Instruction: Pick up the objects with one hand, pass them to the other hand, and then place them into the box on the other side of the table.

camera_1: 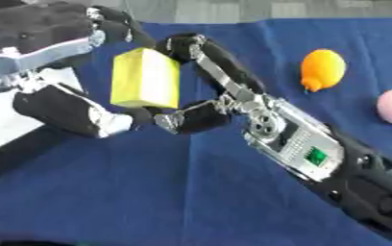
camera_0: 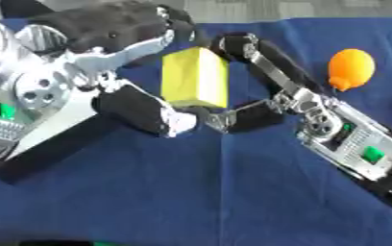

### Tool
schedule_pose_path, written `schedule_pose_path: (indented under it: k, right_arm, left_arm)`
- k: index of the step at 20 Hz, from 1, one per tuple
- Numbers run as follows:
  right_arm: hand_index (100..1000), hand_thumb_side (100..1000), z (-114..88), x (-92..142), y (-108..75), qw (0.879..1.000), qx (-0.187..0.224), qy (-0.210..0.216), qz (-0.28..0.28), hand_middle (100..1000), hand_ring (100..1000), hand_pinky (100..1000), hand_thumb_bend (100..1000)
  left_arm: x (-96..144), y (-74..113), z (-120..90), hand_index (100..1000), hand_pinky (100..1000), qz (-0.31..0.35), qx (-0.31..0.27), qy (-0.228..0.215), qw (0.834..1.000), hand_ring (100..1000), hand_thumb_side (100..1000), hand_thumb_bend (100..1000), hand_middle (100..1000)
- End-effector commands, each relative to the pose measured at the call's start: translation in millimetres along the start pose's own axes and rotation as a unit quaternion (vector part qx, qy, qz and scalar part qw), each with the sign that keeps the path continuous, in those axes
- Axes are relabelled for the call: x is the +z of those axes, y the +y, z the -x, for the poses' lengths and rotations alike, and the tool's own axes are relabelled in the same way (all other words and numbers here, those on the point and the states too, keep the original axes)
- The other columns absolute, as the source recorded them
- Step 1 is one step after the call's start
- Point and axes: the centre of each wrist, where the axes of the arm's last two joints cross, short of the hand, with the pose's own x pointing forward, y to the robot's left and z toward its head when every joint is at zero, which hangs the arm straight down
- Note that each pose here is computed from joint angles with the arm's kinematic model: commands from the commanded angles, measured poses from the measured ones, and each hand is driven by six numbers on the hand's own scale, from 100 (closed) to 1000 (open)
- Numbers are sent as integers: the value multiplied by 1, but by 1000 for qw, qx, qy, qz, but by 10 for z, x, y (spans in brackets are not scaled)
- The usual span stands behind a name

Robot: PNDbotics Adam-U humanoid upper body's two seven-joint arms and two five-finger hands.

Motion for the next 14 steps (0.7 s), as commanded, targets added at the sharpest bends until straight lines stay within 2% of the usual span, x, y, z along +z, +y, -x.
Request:
schedule_pose_path:
  k: [1, 9, 14]
  right_arm:
    - [585, 100, -43, -27, -56, 1000, 5, -14, 6, 441, 587, 711, 210]
    - [585, 100, -46, -27, -37, 1000, -2, -17, 3, 441, 586, 710, 213]
    - [585, 100, -48, -29, -32, 1000, -6, -19, 1, 441, 585, 708, 213]
  left_arm:
    - [23, 65, -22, 903, 1000, -1, -2, 15, 1000, 919, 509, 357, 843]
    - [13, 43, -35, 882, 1000, 3, -5, 20, 1000, 908, 393, 351, 825]
    - [7, 27, -43, 876, 1000, 11, -8, 23, 1000, 904, 355, 362, 819]
